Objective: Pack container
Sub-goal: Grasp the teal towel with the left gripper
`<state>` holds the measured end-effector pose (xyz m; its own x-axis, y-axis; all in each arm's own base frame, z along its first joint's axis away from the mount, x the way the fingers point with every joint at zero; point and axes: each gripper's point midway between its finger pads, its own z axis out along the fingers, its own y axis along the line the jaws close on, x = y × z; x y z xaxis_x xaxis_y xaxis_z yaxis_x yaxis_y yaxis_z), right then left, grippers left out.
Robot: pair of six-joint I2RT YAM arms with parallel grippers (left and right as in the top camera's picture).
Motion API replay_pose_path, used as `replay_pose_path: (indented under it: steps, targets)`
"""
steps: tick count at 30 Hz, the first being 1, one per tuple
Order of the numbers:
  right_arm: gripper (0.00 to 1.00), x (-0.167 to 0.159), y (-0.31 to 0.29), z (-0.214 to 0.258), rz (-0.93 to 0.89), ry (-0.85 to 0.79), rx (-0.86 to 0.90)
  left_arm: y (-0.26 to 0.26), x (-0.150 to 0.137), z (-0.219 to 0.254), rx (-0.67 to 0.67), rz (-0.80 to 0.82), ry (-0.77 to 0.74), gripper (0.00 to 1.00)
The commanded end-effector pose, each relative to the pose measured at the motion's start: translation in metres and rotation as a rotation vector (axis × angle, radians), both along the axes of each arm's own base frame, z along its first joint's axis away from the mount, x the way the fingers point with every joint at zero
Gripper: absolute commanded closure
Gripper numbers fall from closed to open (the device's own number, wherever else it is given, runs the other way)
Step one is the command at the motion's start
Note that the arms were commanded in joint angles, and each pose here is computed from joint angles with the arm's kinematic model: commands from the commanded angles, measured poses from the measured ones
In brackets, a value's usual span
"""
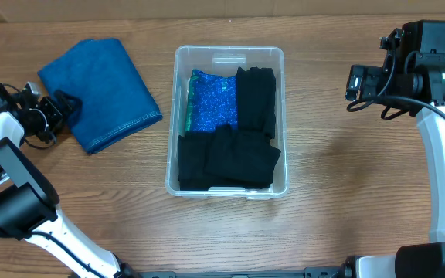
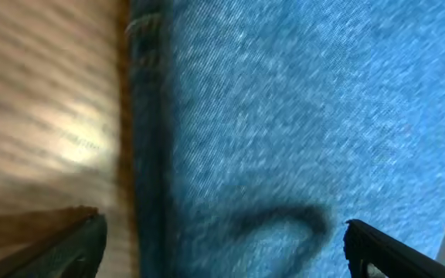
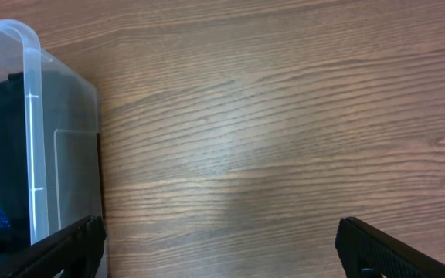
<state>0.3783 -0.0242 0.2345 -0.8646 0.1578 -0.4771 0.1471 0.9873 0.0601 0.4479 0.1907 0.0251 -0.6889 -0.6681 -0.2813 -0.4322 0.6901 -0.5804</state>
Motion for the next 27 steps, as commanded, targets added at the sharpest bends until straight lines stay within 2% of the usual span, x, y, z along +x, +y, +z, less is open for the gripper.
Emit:
replay_pose_path:
  steps: [1,4,6,8,10,11,14,17,21,22,27]
  targets:
    - [0.00,-0.001,0.000,0.005,-0.006,-0.013,0.007,-0.028,0.000,-0.046,-0.153,-0.007,0.053,0.06]
    - [0.00,-0.001,0.000,0.005,-0.006,-0.013,0.007,-0.046,0.008,-0.048,-0.173,-0.039,0.042,0.08]
    - [0.00,-0.003,0.000,0.004,-0.006,-0.006,0.007,-0.056,0.014,-0.047,-0.169,-0.065,0.034,0.15]
    - [0.00,-0.005,0.000,0.003,-0.006,0.001,0.008,-0.064,0.017,-0.043,-0.189,-0.086,0.017,0.39]
    - [0.00,-0.005,0.000,0.003,-0.006,0.004,0.008,-0.067,0.017,-0.040,-0.209,-0.095,0.007,0.80]
    - [0.00,-0.005,0.000,0.003,-0.006,0.005,0.008,-0.067,0.018,-0.038,-0.221,-0.097,-0.003,0.96]
    - [0.00,-0.006,0.000,0.002,-0.005,0.007,0.008,-0.068,0.020,-0.020,-0.256,-0.108,-0.026,0.96]
    - [0.00,-0.008,0.000,0.001,-0.005,0.016,0.009,-0.063,0.029,0.034,-0.171,-0.155,-0.104,0.96]
    - [0.00,-0.012,0.000,-0.001,-0.006,0.035,0.010,-0.067,0.041,0.155,-0.021,-0.200,-0.301,0.96]
    - [0.00,-0.012,0.000,-0.001,-0.006,0.036,0.010,-0.073,0.040,0.199,0.037,-0.215,-0.375,0.96]
    - [0.00,-0.012,0.000,-0.001,-0.006,0.035,0.010,-0.126,0.015,0.338,0.209,-0.290,-0.616,0.96]
